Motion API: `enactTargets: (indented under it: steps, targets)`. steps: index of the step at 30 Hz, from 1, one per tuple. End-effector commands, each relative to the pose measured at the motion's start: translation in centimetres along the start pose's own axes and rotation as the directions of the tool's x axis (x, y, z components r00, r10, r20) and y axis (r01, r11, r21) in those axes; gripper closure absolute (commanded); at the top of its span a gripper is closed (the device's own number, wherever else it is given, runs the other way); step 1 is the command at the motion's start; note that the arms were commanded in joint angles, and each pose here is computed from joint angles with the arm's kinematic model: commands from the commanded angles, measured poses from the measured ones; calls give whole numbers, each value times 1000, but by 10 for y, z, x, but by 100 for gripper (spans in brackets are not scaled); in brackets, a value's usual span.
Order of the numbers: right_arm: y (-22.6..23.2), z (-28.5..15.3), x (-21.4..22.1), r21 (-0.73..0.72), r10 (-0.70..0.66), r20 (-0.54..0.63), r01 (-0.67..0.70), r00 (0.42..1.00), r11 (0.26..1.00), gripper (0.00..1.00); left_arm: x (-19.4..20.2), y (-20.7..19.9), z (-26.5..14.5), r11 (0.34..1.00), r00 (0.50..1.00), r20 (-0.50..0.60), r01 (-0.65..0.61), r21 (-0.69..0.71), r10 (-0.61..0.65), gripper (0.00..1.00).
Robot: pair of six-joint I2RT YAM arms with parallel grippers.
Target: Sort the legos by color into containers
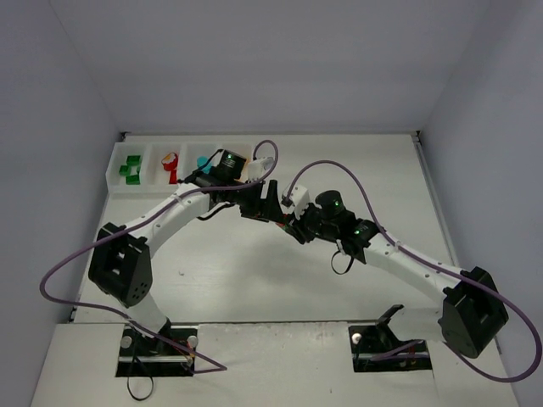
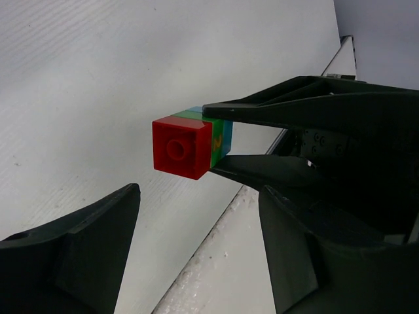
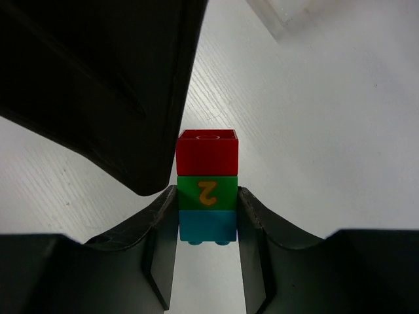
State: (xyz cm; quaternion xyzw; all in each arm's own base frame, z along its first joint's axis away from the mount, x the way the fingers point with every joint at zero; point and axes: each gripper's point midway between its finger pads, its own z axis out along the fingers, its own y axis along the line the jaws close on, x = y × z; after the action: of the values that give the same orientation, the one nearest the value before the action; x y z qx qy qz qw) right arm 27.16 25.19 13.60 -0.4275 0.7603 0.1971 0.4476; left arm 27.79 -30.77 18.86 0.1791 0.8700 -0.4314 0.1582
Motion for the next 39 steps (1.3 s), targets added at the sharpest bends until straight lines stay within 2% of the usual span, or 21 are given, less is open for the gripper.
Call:
enactTargets:
  steps: [1, 14, 23, 30, 34, 35, 39]
  targets:
    - [-1, -6, -38, 4, -23, 122, 23, 992, 1000, 100, -15, -13, -3, 996, 996, 35, -85, 39, 84, 33]
    - [9, -10, -49, -24, -21, 155, 25, 988, 999, 100, -18, -12, 9, 992, 995, 28, -99, 81, 97, 34]
    - [9, -13, -50, -21, -16, 169, 19, 986, 1000, 100, -16, -20, 15, 980, 995, 17, -102, 168, 101, 43]
    - [10, -14, -48, -21, -11, 170, 15, 985, 1000, 100, -14, -25, 15, 975, 996, 2, -91, 203, 93, 58]
    - [11, -13, -40, -20, -11, 155, 15, 988, 1000, 100, -10, -27, 13, 971, 996, -13, -83, 223, 88, 80]
    - [10, -13, -39, -19, -11, 153, 14, 988, 1000, 100, -10, -27, 12, 972, 996, -18, -76, 222, 82, 82]
    - [11, -12, -29, -13, -6, 137, 7, 991, 1000, 100, -6, -25, 9, 968, 996, -41, -65, 243, 78, 86]
